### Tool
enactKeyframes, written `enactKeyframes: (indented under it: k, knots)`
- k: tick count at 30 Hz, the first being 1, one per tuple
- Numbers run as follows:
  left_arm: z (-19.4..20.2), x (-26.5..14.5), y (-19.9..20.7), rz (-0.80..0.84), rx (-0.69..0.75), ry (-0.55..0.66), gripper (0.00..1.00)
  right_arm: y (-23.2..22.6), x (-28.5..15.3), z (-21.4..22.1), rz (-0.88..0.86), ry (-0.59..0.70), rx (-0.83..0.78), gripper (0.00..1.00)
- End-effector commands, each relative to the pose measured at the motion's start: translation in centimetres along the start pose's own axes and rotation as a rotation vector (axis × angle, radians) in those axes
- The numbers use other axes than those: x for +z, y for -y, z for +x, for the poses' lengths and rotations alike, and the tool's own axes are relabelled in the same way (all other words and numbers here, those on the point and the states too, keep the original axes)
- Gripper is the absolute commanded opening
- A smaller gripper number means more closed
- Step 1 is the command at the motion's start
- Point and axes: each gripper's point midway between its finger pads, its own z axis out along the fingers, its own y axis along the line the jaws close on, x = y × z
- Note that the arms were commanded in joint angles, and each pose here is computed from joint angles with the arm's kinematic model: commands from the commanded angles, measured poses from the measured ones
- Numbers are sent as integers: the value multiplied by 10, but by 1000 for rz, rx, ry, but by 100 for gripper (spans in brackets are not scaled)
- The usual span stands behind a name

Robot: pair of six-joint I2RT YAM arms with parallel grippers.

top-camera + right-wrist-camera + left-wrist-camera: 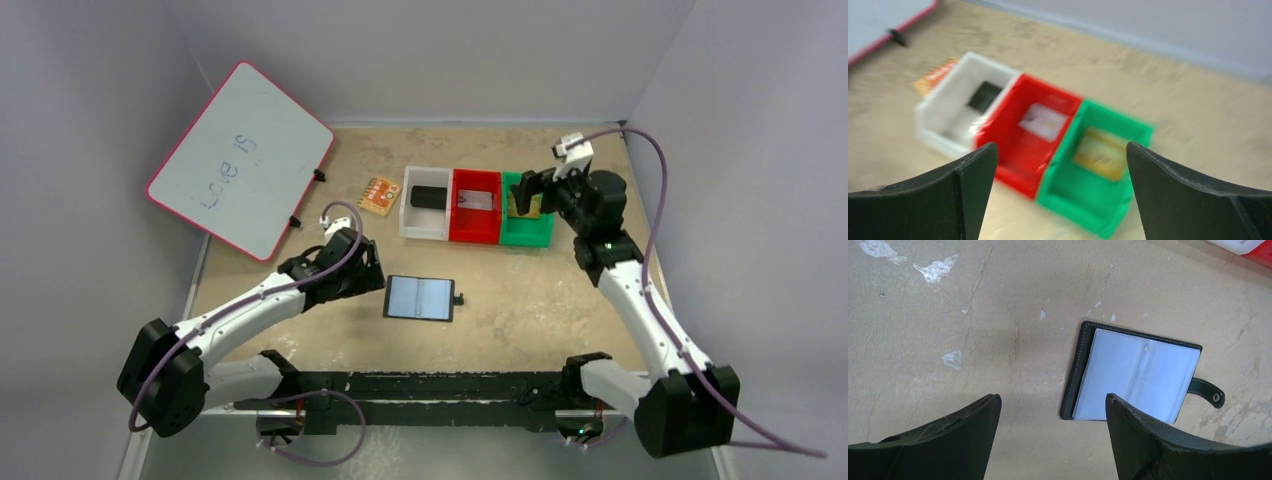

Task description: Take the credit cards out of the card holder

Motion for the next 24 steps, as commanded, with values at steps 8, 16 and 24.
enactKeyframes:
  k: [8,16,24]
  knots:
    - [-10,10,7,9,-61,39,75,-116,-68,119,-223,-202,1038,100]
    - [-84,-58,-2,-35,-138,339,79,-98,-88,111,-125,-179,901,100]
    - [-153,-158,-42,-232,-159,622,81,-30,-119,4,107,38,626,100]
